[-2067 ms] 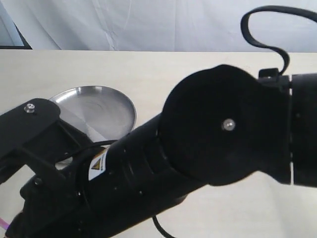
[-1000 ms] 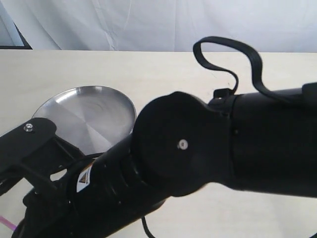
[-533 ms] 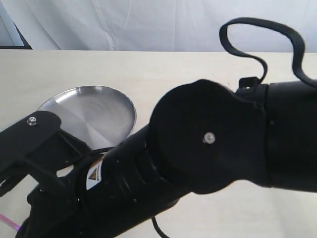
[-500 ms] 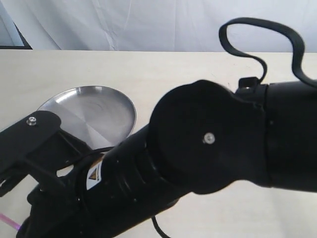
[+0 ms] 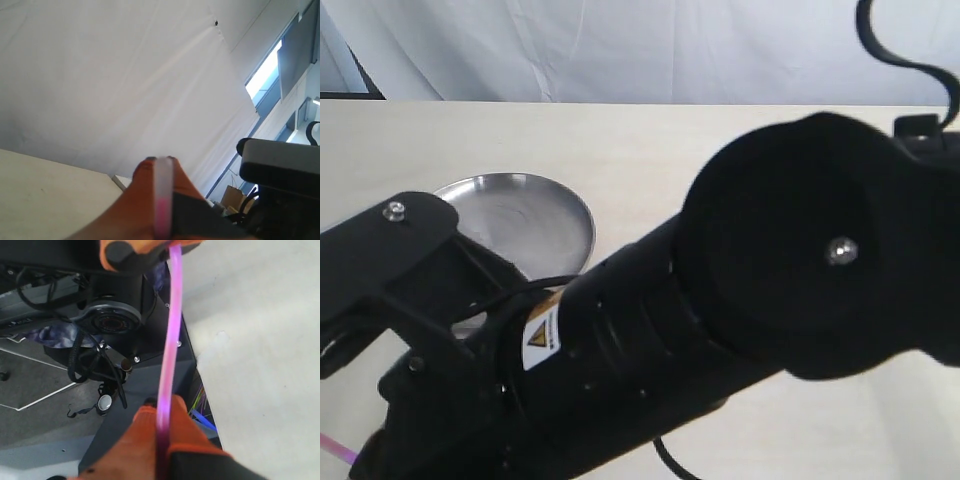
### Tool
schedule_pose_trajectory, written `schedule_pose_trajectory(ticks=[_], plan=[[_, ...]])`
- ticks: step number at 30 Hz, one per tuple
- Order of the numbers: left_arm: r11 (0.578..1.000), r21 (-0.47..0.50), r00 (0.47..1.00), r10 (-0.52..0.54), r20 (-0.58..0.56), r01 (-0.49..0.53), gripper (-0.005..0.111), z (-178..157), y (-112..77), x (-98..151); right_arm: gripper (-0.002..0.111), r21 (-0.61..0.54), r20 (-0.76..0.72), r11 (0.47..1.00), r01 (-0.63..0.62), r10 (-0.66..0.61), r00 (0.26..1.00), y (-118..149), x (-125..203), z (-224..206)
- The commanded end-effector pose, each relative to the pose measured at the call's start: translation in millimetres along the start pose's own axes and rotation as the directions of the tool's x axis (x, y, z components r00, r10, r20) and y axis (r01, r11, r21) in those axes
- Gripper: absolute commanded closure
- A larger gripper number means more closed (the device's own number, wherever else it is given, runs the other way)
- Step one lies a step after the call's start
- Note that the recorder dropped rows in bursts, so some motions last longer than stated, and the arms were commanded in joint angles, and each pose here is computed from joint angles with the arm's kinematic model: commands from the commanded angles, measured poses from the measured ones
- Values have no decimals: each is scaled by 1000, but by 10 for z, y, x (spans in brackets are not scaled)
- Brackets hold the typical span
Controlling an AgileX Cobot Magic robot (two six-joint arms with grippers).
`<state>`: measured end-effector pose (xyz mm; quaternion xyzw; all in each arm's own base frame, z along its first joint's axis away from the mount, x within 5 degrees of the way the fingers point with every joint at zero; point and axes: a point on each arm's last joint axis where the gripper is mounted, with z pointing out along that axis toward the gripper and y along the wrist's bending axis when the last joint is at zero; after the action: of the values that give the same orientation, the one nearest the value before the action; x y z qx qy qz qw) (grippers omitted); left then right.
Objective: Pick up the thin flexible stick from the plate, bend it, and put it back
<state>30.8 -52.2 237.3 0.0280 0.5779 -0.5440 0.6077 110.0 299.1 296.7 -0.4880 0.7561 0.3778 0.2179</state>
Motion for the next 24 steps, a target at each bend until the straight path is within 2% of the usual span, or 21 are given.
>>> schedule_pose_trajectory(ticks=[1,6,11,16,24], plan=[[1000,-20,1000,-7,11,7,106,-4,24,-5,108,14,27,999,31,-31,999,15,-27,-75],[1000,-15,1000,-9,11,9,106,-4,19,-5,108,25,-3,999,33,-33,999,-33,6,12],[998,-36,999,49,-21,-50,106,-4,39,21,108,33,-37,999,19,-18,999,-76,43,91],[994,-82,997,71,-25,-73,106,-7,81,21,108,-19,-12,999,-42,42,999,3,11,24],[992,-116,998,56,-6,-57,106,-10,111,4,108,-2,9,1000,-3,3,1000,24,-7,-62]])
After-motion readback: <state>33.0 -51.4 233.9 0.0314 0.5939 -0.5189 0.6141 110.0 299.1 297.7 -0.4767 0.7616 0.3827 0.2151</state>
